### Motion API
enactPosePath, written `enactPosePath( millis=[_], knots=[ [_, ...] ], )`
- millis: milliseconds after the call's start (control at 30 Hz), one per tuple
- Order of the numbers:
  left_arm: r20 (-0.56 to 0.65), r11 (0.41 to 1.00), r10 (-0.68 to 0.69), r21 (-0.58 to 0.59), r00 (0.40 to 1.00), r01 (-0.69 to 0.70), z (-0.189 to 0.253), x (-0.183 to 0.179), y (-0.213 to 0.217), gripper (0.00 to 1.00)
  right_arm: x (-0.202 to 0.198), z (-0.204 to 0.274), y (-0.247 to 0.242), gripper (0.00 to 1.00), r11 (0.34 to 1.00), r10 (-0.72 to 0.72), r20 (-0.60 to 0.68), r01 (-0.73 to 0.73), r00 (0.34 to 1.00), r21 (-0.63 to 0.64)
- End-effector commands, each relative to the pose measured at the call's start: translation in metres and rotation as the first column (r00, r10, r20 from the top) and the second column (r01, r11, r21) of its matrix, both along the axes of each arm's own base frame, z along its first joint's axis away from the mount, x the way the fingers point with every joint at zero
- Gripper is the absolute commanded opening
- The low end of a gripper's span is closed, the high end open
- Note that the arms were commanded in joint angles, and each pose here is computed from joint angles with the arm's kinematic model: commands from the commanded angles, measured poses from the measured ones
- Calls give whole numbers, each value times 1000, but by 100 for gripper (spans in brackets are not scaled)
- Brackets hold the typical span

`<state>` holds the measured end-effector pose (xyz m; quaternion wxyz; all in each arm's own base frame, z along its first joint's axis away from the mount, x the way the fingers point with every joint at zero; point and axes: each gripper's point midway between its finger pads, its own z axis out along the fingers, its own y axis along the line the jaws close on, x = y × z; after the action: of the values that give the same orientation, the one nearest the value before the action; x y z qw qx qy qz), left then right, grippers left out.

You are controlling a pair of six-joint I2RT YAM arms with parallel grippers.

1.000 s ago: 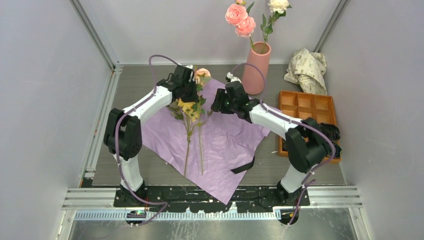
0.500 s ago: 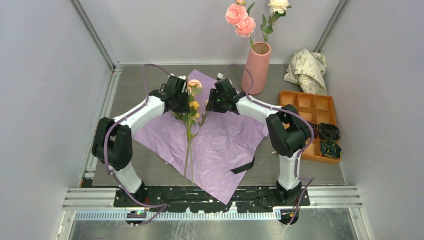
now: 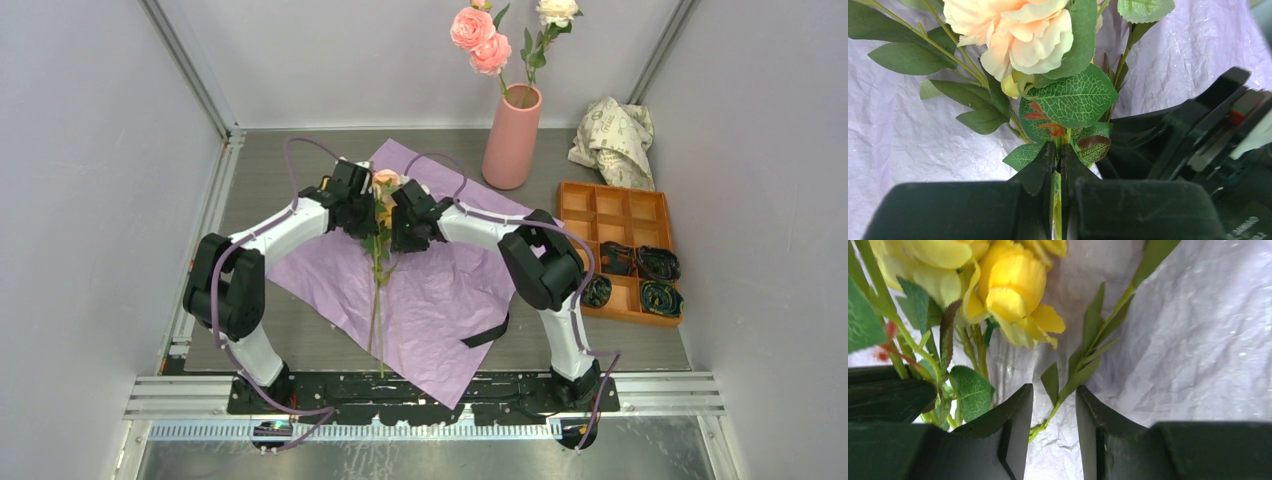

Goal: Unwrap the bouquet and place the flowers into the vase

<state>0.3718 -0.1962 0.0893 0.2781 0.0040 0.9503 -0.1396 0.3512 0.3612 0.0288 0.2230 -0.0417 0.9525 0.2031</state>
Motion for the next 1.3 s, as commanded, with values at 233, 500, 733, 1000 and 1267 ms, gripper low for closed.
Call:
enactPosePath(
  millis=[233,500,733,1000,1267],
  knots=[
    [82,997,5,-75,997,2,24,10,-6,4,14,3,-12,40,996,-67,21,68,998,-54],
    [84,996,7,-84,996,0,26,6,-5,4,22,-9,-4,22,995,-64,1,64,998,-74],
    [73,996,1,-88,997,5,23,1,-5,4,28,12,-17,1,989,-84,62,91,995,-116],
    [64,995,-1,-101,998,8,21,1,-8,9,43,133,-68,1,964,-103,347,179,932,-194],
    [25,992,-16,-128,1000,19,14,2,-17,16,39,257,-113,1,949,-161,576,286,802,-133]
  ],
)
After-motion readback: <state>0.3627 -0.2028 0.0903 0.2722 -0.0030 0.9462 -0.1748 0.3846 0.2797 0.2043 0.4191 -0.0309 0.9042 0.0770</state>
